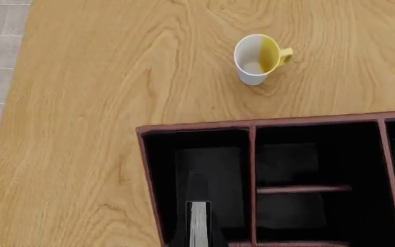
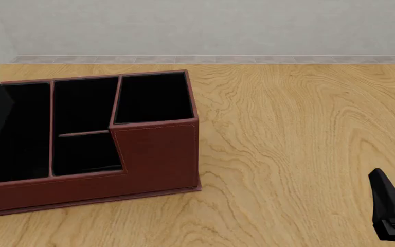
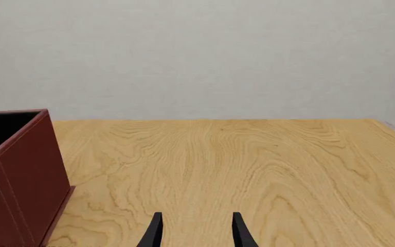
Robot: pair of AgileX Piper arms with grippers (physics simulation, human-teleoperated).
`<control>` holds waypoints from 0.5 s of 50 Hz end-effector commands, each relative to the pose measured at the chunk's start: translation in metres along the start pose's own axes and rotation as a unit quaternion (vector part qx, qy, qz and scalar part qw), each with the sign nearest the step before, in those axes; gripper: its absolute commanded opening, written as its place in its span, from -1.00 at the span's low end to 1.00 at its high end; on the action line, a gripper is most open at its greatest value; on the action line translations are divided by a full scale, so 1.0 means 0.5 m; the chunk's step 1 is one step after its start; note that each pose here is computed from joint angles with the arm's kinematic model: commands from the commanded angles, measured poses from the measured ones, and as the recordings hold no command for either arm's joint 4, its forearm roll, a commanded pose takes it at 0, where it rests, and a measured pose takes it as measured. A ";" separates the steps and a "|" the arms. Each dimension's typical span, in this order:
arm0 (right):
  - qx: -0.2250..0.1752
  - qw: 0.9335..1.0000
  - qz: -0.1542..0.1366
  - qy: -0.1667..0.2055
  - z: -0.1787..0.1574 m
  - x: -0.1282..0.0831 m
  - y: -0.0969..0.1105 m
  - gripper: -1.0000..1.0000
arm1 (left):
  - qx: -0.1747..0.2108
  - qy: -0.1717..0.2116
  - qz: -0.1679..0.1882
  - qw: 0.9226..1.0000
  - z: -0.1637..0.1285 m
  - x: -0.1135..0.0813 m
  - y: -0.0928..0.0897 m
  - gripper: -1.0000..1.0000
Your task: Pick up the book and place it in the left compartment of the caddy.
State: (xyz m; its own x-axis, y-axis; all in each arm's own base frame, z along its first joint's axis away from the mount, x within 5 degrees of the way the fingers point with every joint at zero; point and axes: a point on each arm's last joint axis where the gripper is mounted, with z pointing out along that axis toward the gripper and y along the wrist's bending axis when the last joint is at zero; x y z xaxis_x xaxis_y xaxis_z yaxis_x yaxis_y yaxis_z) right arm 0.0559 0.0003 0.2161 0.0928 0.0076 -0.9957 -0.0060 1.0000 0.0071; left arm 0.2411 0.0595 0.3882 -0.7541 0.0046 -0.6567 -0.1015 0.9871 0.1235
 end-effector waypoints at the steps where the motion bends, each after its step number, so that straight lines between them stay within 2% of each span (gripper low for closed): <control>1: -0.001 1.000 0.000 0.000 0.000 -0.001 0.000 1.00 | 0.014 0.046 0.017 0.999 0.074 0.021 -0.012 -1.00; 10: 0.001 1.000 0.001 -0.001 0.000 0.001 0.000 1.00 | 0.016 0.055 0.010 0.998 0.109 0.019 -0.014 -1.00; 14: 0.001 1.000 0.002 -0.001 0.000 0.000 0.000 1.00 | 0.014 0.048 0.017 0.999 0.111 0.019 -0.012 -1.00; 17: 0.001 1.000 0.002 -0.002 0.000 -0.001 0.000 1.00 | 0.008 0.044 0.010 0.999 0.115 0.017 -0.002 -1.00; 19: 0.001 1.000 0.003 -0.002 0.000 -0.001 0.000 1.00 | 0.014 0.046 0.006 0.999 0.118 0.015 -0.012 -1.00; 25: 0.002 1.000 0.003 -0.003 0.000 -0.002 -0.001 1.00 | 0.012 0.041 0.000 0.999 0.125 0.016 -0.012 -1.00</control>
State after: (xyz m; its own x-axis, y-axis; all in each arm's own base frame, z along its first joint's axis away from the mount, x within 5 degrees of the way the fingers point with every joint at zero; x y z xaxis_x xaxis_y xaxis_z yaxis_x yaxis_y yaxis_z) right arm 0.0559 0.0001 0.2163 0.0962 0.0117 -0.9953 -0.0038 0.9999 0.0114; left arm 0.2710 0.0632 0.3399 -0.8131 -0.0082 -0.5820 -0.0842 0.9910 0.1037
